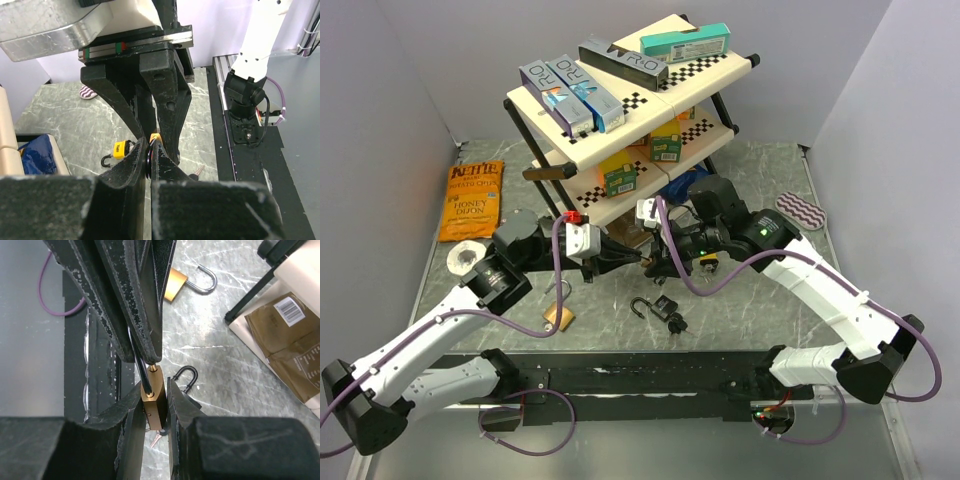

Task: Lock with the key
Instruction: Lock the lock.

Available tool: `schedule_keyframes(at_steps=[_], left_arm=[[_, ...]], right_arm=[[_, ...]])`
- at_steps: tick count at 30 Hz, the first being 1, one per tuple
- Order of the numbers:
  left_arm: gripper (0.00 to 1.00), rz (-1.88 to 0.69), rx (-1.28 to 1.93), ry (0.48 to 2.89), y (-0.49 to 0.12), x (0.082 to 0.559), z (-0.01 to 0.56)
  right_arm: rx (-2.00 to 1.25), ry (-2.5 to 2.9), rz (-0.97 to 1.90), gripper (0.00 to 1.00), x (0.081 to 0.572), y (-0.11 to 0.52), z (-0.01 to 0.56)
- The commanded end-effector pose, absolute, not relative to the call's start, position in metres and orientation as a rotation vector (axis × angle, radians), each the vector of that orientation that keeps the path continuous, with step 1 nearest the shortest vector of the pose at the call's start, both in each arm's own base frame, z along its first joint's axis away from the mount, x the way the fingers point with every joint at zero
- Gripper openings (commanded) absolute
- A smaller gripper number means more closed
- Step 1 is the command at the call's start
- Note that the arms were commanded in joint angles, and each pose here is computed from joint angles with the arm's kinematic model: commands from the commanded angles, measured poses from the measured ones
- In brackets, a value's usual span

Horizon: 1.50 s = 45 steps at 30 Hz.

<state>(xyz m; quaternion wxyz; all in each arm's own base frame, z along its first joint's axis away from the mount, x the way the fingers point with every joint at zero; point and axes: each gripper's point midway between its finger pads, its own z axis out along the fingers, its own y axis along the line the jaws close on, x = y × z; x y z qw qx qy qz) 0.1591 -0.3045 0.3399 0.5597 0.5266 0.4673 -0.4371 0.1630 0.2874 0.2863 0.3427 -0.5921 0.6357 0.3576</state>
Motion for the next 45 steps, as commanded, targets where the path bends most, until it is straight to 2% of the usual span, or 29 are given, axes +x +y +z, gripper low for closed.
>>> schedule_keyframes(at_steps=[1, 16, 29, 31, 34, 35, 38, 41, 45], left_arm=[[0.01, -1.171, 1.394, 1.173, -0.319, 0.138, 0.289], [0.01, -1.227, 1.44, 1.247, -0.322, 0.134, 0.261], [0.01, -1.11, 1.333, 1.217, -0.296, 0.148, 0.315], [0.01, -1.1, 1.305, 1.197, -0.294, 0.149, 0.329], [0.01, -1.106, 1.28, 1.171, -0.292, 0.147, 0.348], [0.01, -1.108, 1.275, 1.155, -0.292, 0.146, 0.355], [0.01, -1.127, 1.246, 1.126, -0.295, 0.147, 0.367], [0.01, -1.135, 1.24, 1.113, -0.298, 0.149, 0.373], [0.01, -1.119, 1.241, 1.1, -0.296, 0.149, 0.378]], right_arm=[[-1.39, 1.169, 0.923, 0.0, 0.182, 0.329, 0.396], [-1.354, 1.05, 0.865, 0.0, 0.19, 0.332, 0.412], [-1.403, 1.372, 0.871, 0.0, 0.173, 0.297, 0.32], [-1.424, 1.398, 0.845, 0.08, 0.173, 0.293, 0.307], [-1.443, 1.447, 0.818, 0.37, 0.175, 0.288, 0.285], [-1.442, 1.454, 0.815, 0.58, 0.175, 0.287, 0.283], [-1.446, 1.47, 0.812, 0.75, 0.176, 0.287, 0.279], [-1.433, 1.496, 0.818, 0.81, 0.178, 0.286, 0.28], [-1.407, 1.537, 0.851, 0.82, 0.179, 0.28, 0.284]])
